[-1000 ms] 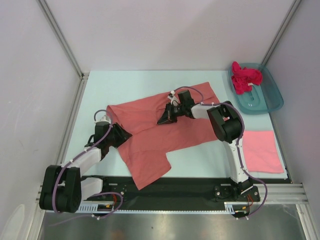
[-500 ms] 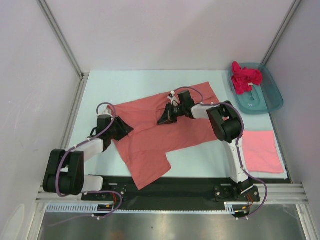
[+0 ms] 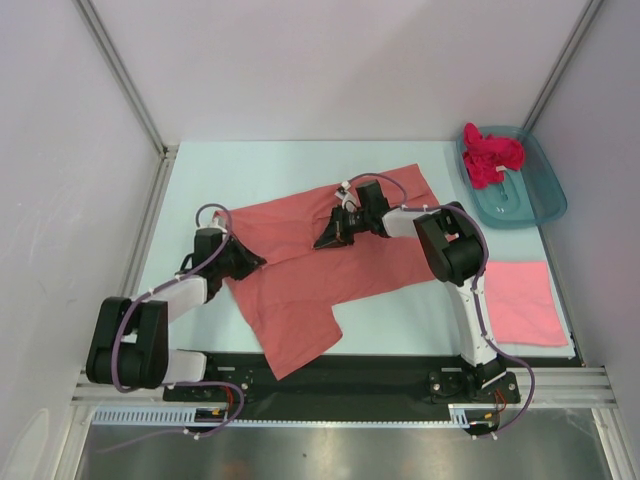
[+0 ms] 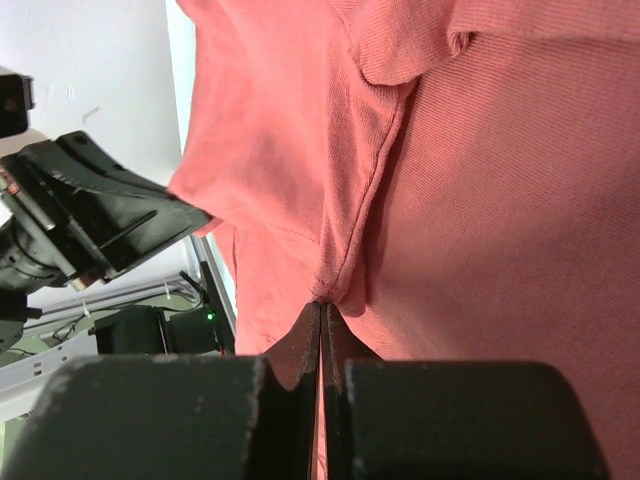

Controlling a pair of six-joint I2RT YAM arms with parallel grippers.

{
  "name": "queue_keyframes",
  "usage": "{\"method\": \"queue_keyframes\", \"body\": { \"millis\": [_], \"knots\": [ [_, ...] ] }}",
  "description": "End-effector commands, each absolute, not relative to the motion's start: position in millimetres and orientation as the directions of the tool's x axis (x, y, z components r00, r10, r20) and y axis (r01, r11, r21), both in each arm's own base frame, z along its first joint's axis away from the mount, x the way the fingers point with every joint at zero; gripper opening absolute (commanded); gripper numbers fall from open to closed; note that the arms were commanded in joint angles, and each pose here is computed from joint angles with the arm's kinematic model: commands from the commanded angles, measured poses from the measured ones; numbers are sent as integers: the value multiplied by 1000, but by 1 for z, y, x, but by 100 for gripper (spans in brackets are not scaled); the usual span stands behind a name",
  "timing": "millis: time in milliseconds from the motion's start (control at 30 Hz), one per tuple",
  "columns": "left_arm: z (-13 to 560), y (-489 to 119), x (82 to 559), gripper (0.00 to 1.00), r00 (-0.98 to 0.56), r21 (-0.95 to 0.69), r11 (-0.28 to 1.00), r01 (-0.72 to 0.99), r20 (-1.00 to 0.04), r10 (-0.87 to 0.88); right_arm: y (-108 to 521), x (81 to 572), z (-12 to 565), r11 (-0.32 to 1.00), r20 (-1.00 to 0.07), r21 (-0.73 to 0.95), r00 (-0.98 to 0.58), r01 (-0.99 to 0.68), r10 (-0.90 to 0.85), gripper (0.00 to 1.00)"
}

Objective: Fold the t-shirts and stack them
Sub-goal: Fold the tshirt

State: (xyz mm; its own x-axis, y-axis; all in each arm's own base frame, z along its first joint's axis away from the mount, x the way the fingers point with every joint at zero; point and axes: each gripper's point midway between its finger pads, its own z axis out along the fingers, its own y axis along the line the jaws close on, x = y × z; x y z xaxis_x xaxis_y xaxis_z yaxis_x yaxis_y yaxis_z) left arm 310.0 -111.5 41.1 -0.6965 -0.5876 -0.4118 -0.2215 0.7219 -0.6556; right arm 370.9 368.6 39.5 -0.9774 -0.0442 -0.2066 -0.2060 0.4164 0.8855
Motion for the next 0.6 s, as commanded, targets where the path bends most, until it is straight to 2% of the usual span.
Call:
{"method": "queue_keyframes", "body": {
  "millis": [0, 300, 567],
  "knots": [
    [67, -119, 313, 0, -688, -693, 702, -166, -428, -586, 370, 378, 49, 396, -244, 885, -968, -246, -55, 0],
    [59, -126, 292, 1, -711, -734, 649, -200, -347, -612, 366, 374, 49, 423, -249, 871, -967, -250, -59, 0],
    [49, -123, 283, 0, -716, -718, 660, -222, -339, -610, 364, 377, 57, 418, -261, 870, -964, -261, -59, 0]
  ]
}}
